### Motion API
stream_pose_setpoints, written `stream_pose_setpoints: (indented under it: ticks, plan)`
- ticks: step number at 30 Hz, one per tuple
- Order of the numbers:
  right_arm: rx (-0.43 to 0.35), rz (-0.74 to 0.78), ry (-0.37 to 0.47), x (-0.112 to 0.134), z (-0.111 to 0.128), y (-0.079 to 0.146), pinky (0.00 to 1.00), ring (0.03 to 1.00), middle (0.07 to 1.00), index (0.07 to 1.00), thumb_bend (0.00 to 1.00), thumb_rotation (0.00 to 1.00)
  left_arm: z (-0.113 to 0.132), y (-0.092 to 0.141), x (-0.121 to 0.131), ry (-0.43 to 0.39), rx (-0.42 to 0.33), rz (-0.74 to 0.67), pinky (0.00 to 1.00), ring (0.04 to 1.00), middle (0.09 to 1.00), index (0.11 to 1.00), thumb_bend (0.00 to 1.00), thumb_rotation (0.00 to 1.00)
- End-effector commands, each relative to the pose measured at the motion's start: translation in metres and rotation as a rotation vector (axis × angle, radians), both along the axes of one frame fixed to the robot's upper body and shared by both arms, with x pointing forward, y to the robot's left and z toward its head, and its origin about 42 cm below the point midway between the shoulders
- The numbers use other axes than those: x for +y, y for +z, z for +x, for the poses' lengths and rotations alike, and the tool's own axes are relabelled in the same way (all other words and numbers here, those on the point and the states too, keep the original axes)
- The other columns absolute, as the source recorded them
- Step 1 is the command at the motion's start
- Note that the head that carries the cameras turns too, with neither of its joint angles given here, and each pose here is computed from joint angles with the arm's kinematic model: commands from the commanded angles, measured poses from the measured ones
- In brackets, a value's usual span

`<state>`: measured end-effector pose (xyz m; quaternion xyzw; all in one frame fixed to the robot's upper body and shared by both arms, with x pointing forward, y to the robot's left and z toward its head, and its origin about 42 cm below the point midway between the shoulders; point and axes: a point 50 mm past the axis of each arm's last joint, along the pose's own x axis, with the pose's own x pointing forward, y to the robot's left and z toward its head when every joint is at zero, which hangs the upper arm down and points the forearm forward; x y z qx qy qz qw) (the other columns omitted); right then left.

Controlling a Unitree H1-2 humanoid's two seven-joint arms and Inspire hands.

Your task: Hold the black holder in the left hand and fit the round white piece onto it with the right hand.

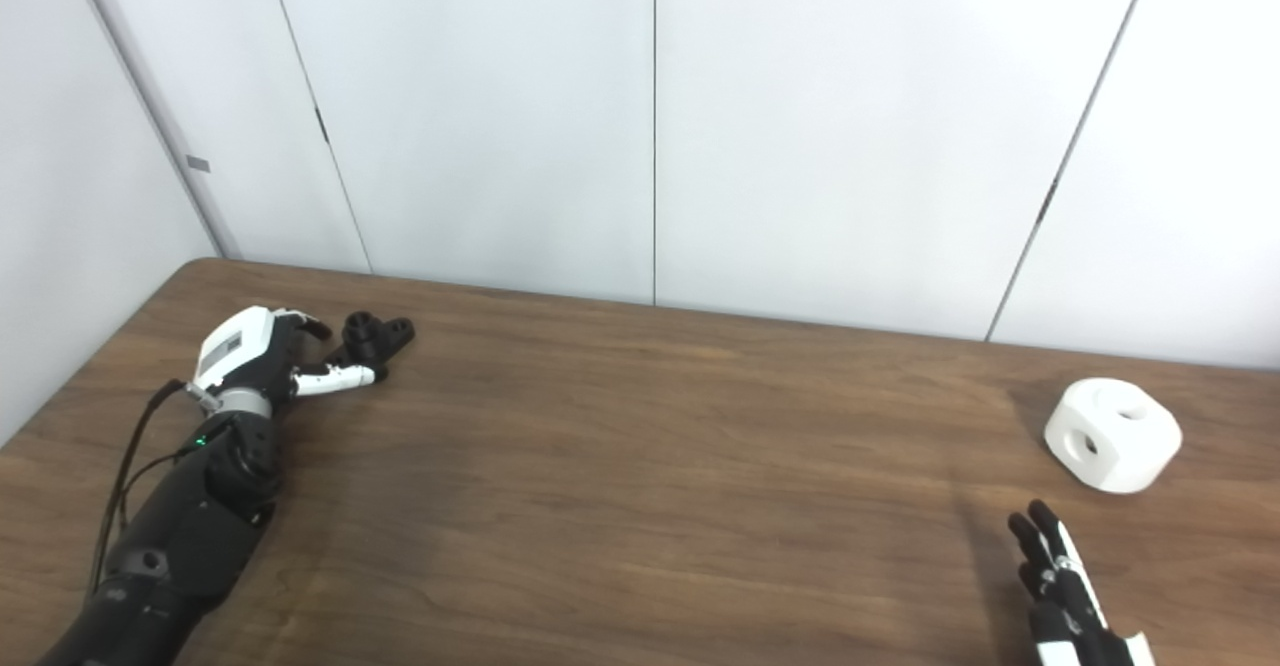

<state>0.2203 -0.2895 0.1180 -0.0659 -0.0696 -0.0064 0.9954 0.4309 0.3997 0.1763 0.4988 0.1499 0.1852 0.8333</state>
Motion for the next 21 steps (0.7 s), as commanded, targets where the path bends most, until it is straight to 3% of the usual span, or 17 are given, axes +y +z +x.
stream_pose_setpoints:
  ticks: [1, 14, 21]
  plan:
    - [0.037, 0.025, -0.026, 0.004, -0.011, -0.01, 1.0, 0.985, 0.947, 0.961, 0.63, 0.91, 0.013, 0.026, 0.001, -0.007, -0.058, 0.016, 1.0, 1.0, 0.926, 0.727, 0.93, 0.47]
    - [0.036, 0.018, -0.022, 0.006, -0.011, -0.008, 1.0, 0.986, 0.948, 0.967, 0.63, 0.92, 0.013, 0.018, -0.002, -0.02, -0.079, 0.005, 1.0, 1.0, 0.912, 0.719, 0.92, 0.4]
    - [0.039, 0.018, -0.024, 0.007, -0.011, -0.007, 1.0, 0.984, 0.951, 0.969, 0.64, 0.92, 0.01, 0.012, -0.002, -0.038, -0.08, 0.039, 1.0, 1.0, 0.898, 0.7, 0.9, 0.29]
